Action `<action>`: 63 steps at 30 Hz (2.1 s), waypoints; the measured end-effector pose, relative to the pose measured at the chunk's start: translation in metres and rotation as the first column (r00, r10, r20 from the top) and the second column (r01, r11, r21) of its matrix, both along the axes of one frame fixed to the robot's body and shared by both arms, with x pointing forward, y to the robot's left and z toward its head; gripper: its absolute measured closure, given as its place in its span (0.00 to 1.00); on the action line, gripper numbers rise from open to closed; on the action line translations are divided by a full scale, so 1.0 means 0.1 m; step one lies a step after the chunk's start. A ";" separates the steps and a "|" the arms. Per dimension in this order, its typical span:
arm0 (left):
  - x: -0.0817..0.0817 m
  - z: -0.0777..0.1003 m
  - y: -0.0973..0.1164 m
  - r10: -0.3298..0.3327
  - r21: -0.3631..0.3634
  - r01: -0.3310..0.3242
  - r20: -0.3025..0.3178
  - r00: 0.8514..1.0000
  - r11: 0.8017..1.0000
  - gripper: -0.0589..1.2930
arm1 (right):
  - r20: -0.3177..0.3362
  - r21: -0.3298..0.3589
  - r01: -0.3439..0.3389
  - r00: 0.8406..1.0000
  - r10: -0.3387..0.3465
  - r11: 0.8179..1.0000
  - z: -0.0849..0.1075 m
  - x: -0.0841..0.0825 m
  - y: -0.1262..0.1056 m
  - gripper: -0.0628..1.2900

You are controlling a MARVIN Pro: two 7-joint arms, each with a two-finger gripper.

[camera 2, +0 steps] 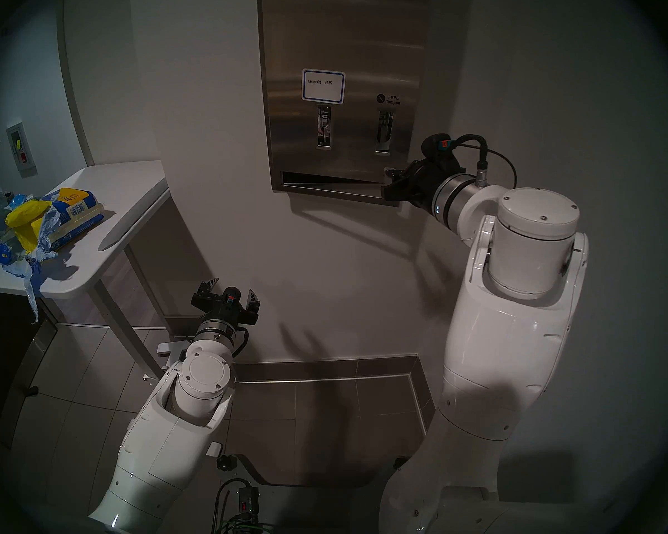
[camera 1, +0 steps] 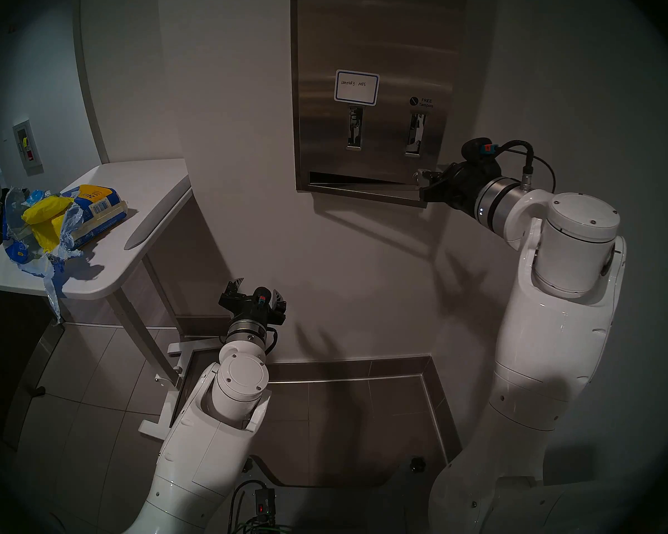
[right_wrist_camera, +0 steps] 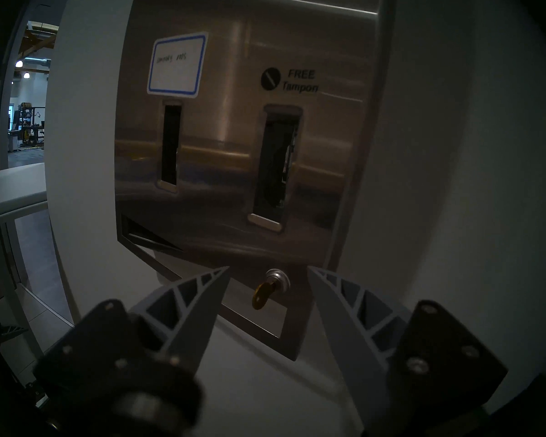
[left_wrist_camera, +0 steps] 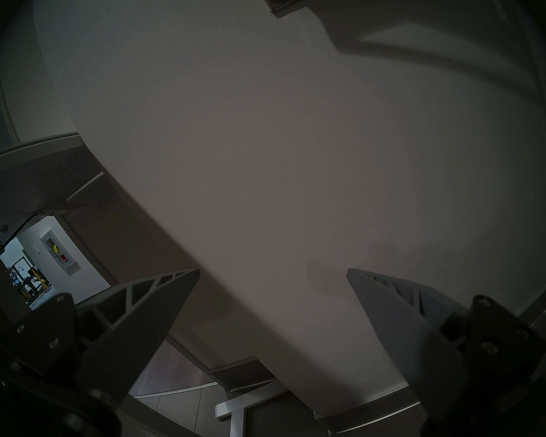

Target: Open the dispenser door, put the pads inside, close the door

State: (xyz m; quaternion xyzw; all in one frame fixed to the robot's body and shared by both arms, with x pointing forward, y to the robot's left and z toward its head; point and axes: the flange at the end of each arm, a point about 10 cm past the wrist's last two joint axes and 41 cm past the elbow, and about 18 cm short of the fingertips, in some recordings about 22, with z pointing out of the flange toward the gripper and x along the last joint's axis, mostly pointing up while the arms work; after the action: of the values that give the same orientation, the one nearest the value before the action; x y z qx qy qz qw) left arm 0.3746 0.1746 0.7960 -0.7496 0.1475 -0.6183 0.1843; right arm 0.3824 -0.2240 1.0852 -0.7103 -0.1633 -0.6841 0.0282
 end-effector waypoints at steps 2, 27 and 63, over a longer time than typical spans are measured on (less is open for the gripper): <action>0.00 0.00 0.00 0.000 0.000 0.000 0.000 1.000 1.000 0.01 | 0.001 -0.002 0.017 1.000 -0.017 1.000 0.00 -0.02 -0.11 0.44; 0.00 0.00 0.00 0.000 0.000 0.000 -0.001 1.000 1.000 0.01 | -0.055 -0.032 0.094 0.994 -0.096 0.995 -0.50 0.65 -0.86 0.98; 0.00 -0.01 0.00 0.000 0.000 0.000 -0.001 1.000 1.000 0.01 | 0.040 -0.167 -0.147 0.987 0.156 0.975 -0.23 0.92 -0.45 0.98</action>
State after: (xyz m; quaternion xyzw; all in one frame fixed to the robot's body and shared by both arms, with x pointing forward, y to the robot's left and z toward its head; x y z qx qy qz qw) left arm 0.3743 0.1744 0.7955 -0.7500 0.1476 -0.6179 0.1842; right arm 0.4740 -0.2687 1.0623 -0.6772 -0.2734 -0.6829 0.0175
